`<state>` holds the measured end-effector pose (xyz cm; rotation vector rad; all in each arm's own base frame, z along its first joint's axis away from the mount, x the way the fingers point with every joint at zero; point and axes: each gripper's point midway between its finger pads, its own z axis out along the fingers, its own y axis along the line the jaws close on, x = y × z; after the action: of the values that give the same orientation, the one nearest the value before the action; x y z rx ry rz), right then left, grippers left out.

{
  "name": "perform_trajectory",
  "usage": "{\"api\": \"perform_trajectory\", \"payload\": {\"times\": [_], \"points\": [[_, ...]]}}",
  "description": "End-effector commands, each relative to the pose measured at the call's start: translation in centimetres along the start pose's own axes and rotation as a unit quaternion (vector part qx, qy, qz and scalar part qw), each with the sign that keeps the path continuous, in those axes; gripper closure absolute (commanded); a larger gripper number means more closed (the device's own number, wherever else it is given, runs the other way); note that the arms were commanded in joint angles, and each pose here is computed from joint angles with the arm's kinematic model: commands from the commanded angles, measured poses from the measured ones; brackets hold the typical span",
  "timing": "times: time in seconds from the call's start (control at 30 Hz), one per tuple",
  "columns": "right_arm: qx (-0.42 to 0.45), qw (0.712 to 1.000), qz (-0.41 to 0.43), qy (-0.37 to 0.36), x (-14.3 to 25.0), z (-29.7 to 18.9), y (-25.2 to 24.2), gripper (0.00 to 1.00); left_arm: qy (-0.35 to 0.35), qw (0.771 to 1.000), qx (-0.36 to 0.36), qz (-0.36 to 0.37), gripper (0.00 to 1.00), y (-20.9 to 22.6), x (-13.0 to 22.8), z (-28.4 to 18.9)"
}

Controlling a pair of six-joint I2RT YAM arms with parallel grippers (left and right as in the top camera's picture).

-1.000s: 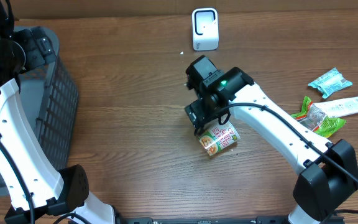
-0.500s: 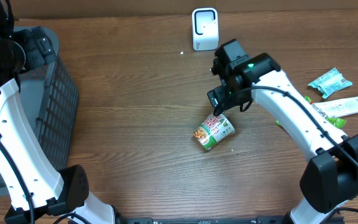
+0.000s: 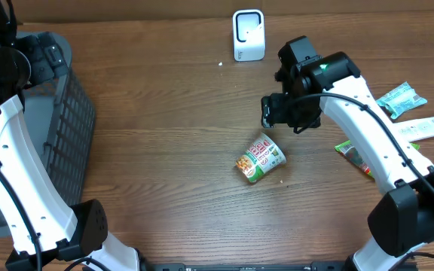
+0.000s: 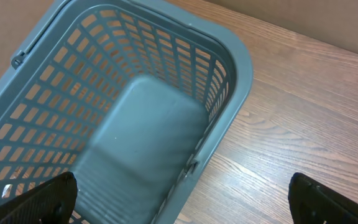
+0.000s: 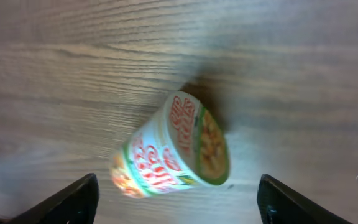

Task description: Scan the item barcode

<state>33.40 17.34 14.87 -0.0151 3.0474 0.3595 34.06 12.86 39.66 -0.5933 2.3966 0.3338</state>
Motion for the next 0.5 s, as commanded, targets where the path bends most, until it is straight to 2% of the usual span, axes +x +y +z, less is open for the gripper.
{"api": "perform_trajectory", "payload": {"times": [0.0,0.13,0.2,0.33,0.47], "points": [[-0.003,0.989,0.146,-0.013,0.6,-0.7,1.0,0.18,-0.001,1.000,0.001,0.008,0.00,-0.1,-0.1,0.0],[0.040,0.967,0.251,-0.002,2.3,1.3,-0.1,0.18,-0.001,1.000,0.001,0.008,0.01,-0.1,-0.1,0.0],[0.048,0.961,0.271,0.008,3.4,3.2,-0.1,0.18,-0.001,1.000,0.001,0.008,0.01,-0.1,-0.1,0.0],[0.048,0.960,0.276,0.024,5.3,6.5,0.3,0.14,-0.001,1.000,0.001,0.008,0.00,-0.1,-0.1,0.0],[0.038,0.960,0.275,0.014,5.5,8.7,0.4,0.10,-0.001,1.000,0.001,0.008,0.00,-0.1,-0.1,0.0]]}}
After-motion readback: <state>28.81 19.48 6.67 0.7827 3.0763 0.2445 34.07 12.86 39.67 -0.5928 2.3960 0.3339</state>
